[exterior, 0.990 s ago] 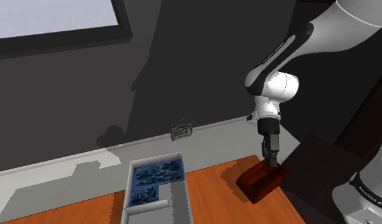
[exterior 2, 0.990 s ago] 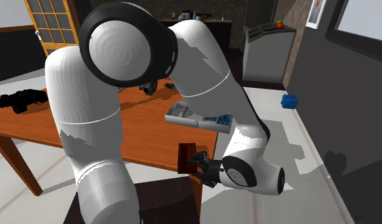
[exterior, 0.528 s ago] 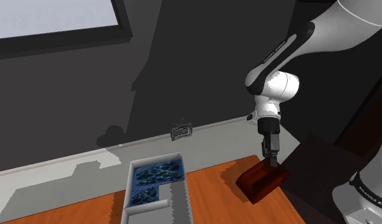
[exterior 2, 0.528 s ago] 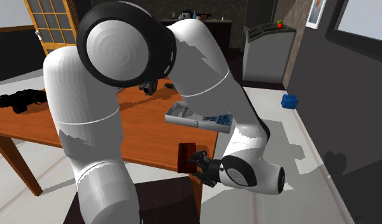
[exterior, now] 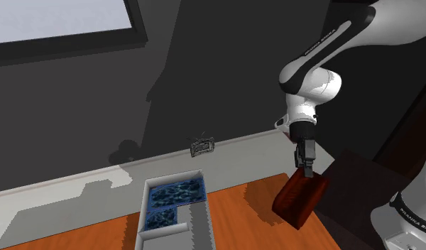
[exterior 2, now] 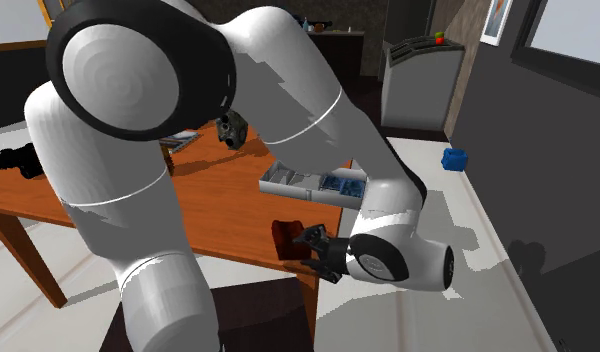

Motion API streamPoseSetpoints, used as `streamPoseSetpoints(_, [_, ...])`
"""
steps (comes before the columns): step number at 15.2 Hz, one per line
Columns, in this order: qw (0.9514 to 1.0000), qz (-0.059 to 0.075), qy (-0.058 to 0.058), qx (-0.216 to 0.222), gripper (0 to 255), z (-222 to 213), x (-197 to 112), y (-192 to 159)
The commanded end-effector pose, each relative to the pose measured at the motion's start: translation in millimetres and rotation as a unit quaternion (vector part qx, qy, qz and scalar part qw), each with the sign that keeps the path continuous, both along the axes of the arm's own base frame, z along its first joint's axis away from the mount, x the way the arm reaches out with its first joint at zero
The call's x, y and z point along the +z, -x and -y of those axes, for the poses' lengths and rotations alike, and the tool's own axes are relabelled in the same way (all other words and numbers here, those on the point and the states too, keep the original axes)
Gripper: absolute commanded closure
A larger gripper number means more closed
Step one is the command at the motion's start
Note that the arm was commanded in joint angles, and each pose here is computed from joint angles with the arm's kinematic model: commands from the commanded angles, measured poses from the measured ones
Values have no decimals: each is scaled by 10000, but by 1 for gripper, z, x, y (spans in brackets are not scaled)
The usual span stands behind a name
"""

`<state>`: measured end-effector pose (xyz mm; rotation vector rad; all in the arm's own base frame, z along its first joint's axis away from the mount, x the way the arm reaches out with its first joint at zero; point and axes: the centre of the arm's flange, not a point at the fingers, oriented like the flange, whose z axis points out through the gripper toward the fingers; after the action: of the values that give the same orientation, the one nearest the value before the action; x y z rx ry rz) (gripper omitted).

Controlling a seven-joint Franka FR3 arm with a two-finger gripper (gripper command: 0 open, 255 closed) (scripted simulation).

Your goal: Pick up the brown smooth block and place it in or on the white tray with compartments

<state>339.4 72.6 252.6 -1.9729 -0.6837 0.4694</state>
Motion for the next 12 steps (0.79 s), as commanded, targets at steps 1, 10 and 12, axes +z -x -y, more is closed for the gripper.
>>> streamPoseSetpoints(1, [10000,-1,0,0,255,-1,11,0])
streamPoseSetpoints(10, [10000,-1,0,0,255,-1,58,0])
streamPoseSetpoints(12, [10000,-1,0,0,255,-1,69,0])
